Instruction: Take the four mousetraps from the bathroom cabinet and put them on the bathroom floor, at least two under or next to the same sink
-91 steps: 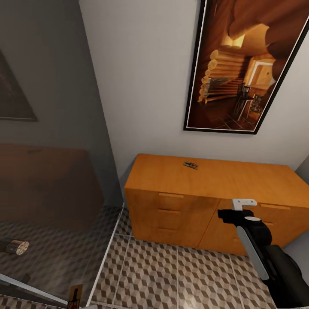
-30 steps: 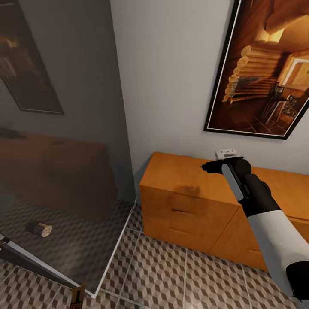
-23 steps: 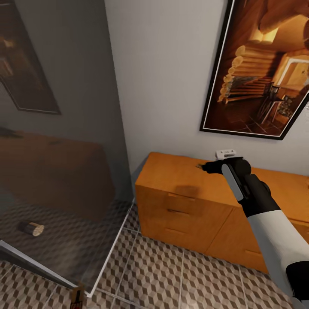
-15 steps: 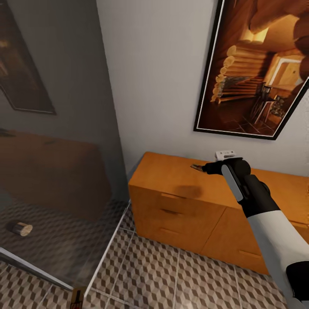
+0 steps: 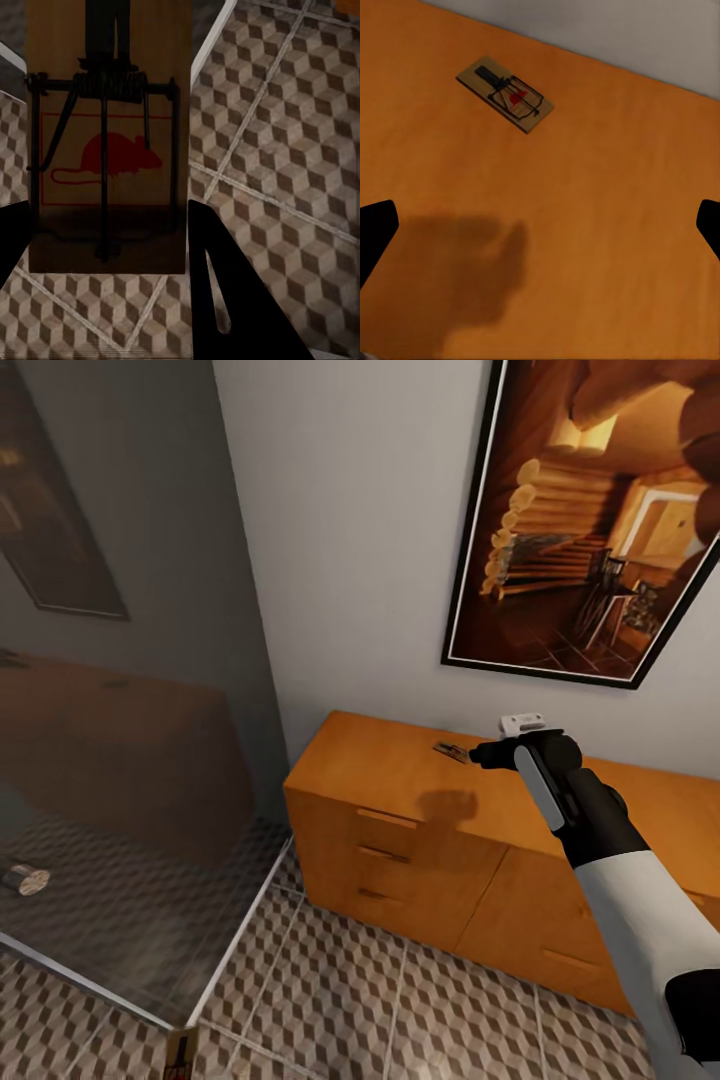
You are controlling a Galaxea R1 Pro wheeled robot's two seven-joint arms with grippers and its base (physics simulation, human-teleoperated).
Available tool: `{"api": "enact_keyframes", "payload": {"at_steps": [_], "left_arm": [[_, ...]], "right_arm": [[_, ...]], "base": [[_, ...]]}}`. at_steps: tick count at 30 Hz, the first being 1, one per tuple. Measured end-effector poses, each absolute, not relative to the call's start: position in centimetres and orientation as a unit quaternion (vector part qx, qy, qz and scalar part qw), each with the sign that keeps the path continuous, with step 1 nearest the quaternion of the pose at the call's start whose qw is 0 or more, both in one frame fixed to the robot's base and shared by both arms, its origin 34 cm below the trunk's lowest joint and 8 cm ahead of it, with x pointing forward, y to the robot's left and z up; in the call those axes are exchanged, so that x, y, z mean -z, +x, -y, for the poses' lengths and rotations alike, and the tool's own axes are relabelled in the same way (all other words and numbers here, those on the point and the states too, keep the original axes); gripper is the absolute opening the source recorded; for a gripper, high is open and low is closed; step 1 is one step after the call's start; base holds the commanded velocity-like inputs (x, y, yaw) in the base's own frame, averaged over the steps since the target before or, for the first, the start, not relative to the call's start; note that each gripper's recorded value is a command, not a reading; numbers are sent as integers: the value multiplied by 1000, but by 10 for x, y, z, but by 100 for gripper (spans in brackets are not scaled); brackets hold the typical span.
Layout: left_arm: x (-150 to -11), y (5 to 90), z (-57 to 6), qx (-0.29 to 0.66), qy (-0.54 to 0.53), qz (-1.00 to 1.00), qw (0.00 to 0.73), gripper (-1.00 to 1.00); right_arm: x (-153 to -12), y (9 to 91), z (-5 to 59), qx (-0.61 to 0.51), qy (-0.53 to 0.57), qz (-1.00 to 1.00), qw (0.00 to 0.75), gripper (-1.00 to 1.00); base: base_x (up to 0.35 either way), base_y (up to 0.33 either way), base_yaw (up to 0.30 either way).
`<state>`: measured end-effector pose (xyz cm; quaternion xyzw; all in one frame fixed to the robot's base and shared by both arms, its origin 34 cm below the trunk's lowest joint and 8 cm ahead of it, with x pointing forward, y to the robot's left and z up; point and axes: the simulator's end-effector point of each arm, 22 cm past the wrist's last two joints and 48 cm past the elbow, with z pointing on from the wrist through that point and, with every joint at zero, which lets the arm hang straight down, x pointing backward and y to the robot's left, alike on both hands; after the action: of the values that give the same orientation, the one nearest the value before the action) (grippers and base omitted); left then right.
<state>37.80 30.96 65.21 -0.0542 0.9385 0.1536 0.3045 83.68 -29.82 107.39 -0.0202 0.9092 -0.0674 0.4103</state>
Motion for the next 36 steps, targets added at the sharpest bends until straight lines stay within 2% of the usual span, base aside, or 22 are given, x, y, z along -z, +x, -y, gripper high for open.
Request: {"api": "enact_keyframes", "payload": {"at_steps": [7, 29, 36], "left_arm": [[-650, 376, -310, -154, -54, -939, 301, -100], [-644, 368, -310, -154, -52, -943, 291, -100], [-643, 365, -310, -155, -52, -944, 287, -100]], "right_arm": [[-1069, 837, 298, 68, -21, -910, 408, 100], [-1040, 836, 302, 70, -19, -921, 384, 100], [-1034, 836, 302, 70, -19, -922, 379, 100]], "base": [[0, -135, 138], [0, -8, 139], [0, -176, 139]]}}
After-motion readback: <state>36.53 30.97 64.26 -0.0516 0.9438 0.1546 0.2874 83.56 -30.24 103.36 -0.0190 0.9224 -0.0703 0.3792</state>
